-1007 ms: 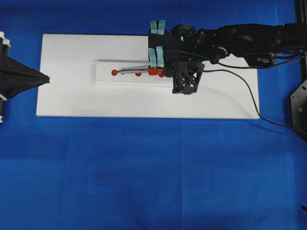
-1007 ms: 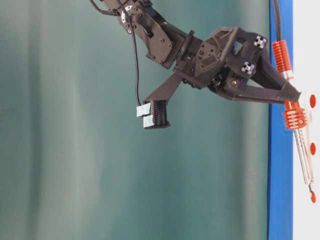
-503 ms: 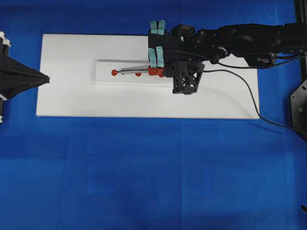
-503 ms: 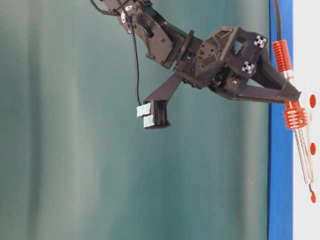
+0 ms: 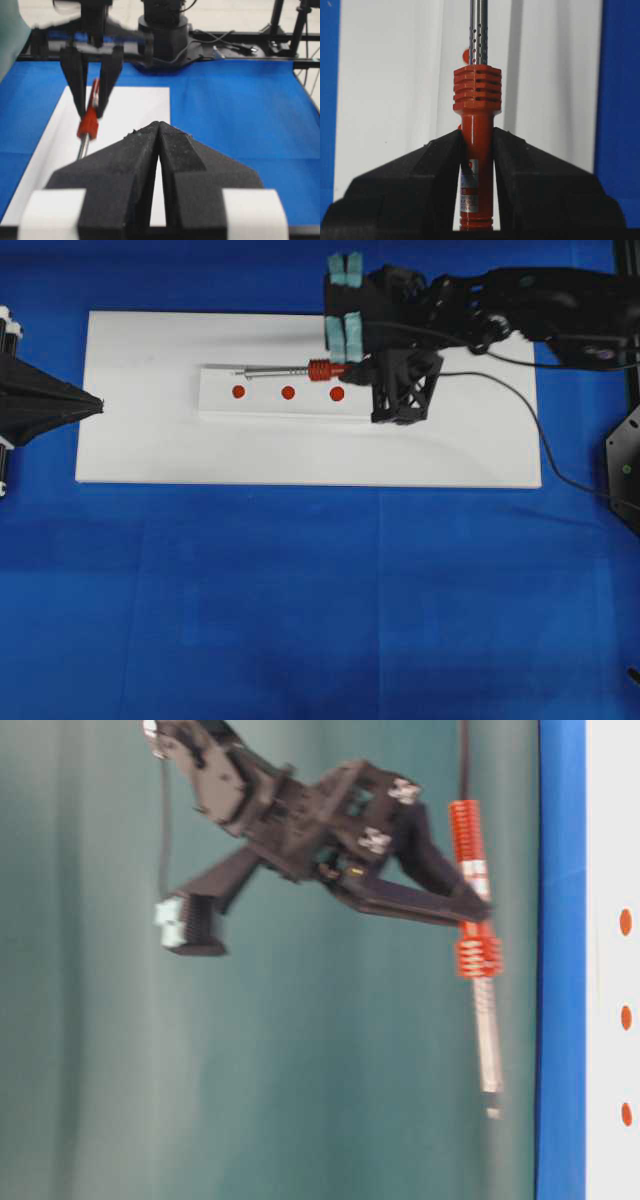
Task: Touch the tip of the soldering iron to the mark.
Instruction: 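Raise the iron and shift it right above the middle red dot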
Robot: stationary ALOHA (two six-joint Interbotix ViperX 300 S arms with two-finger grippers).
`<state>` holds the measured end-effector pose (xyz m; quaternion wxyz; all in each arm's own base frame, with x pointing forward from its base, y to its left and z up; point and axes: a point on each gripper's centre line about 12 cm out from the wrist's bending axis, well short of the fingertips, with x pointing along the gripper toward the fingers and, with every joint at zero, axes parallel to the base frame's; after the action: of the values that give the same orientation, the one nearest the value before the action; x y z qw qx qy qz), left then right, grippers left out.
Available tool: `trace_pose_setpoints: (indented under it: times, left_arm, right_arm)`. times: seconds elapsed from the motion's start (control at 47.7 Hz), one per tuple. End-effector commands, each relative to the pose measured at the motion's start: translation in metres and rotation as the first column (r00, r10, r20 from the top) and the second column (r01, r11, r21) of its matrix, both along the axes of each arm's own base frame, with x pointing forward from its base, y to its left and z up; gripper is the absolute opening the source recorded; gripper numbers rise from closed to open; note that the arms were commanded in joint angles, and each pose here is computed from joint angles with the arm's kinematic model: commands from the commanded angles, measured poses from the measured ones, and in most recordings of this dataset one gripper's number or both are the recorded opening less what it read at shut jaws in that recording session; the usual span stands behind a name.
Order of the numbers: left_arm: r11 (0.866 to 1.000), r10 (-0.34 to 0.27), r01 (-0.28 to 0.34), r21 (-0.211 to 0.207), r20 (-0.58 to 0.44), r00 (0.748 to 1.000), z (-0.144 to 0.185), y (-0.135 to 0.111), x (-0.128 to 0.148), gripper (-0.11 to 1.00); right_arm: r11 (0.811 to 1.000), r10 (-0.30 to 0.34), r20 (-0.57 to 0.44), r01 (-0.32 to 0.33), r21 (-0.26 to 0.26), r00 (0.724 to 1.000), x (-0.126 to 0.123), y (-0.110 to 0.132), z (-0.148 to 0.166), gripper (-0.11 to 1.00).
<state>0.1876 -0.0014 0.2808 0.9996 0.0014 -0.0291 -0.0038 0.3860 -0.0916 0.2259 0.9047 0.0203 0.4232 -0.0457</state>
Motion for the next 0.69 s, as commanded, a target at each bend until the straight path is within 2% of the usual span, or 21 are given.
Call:
trace_pose_setpoints:
  times: [0.0,0.462,0.671]
  left_arm:
    - [1.000,0.003,-0.003,-0.002,0.018,1.000,0.005,0.001,0.001,0.00]
    - [1.000,0.000,0.000,-0.006,0.018,1.000,0.005,0.000,0.001,0.00]
    - [1.000,0.002,-0.002,-0.009,0.018,1.000,0.005,0.000,0.001,0.00]
  right_arm:
    - [1.000,0.005,0.068,-0.003,-0.029,0.998,-0.002,0.000,0.031,0.06]
    - [0.999,0.006,0.067,-0.004,-0.033,0.998,-0.004,0.000,0.032,0.06]
    - [1.000,0.002,0.056,-0.001,-0.025,0.998,-0.015,0.003,0.028,0.06]
